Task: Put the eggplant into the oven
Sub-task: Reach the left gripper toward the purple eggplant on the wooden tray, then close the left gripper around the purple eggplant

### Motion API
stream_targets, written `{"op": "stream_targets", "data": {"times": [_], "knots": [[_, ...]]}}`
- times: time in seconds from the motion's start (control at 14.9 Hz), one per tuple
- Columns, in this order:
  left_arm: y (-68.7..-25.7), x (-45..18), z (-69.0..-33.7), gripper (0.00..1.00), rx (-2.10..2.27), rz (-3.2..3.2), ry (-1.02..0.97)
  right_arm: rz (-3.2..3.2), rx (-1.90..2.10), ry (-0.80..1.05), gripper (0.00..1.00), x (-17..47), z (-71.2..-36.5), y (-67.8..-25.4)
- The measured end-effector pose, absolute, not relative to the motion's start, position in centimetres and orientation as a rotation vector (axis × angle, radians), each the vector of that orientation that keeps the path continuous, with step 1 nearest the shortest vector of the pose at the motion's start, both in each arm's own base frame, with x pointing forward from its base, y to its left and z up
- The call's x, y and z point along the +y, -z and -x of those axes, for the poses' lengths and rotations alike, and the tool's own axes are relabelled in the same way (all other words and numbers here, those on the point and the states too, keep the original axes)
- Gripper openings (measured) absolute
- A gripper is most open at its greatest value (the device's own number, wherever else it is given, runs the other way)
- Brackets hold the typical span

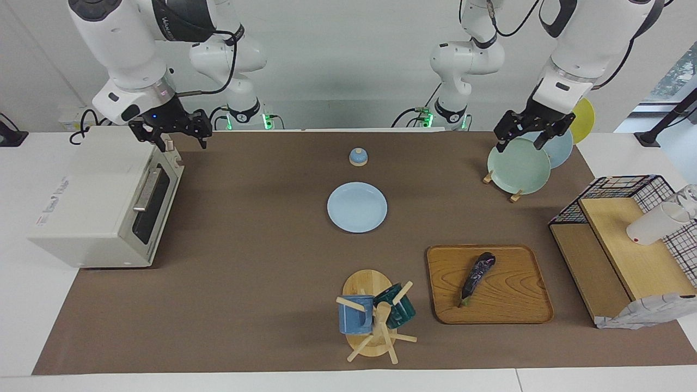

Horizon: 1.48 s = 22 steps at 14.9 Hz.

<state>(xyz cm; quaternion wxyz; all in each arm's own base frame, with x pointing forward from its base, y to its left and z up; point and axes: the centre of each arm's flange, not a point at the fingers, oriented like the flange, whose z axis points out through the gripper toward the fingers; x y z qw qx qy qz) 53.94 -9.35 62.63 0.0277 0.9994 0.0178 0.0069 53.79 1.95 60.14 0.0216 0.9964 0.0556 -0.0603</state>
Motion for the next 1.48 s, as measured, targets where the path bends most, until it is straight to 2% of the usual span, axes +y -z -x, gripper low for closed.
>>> {"op": "stream_targets", "data": {"times": [0.07,0.13,0.2,0.47,0.54,0.81,1.28,1.48], "knots": [[-62.2,-9.4,-54.3,1.0,0.051,-3.085,-0.021,-3.088,0.172,0.185,0.73,1.9,-53.8,-60.0],[-61.5,-9.5,-54.9,1.0,0.037,-3.084,-0.021,-3.089,0.178,0.178,0.57,1.9,-53.9,-59.7],[-60.5,-9.6,-55.6,1.0,0.012,-3.082,-0.021,-3.089,0.198,0.18,0.47,1.5,-53.9,-59.3],[-54.0,-10.0,-59.4,1.0,-0.161,-3.075,0.052,-3.094,0.216,0.137,0.06,-0.4,-54.0,-57.7],[-52.0,-10.1,-60.6,1.0,-0.217,-3.068,0.07,-3.088,0.214,0.126,0.01,-0.6,-53.8,-57.2],[-45.2,-10.4,-64.5,1.0,-0.441,-3.031,0.078,-2.984,0.208,0.094,0.01,-1.7,-52.4,-54.3],[-35.1,-11.2,-67.7,1.0,-0.702,-2.979,0.077,-2.952,0.097,0.106,0.01,-6.4,-50.9,-49.1],[-33.3,-11.2,-68.8,1.0,-0.763,-2.987,0.033,-2.934,0.113,0.101,0.01,-6.4,-50.9,-48.7]]}}
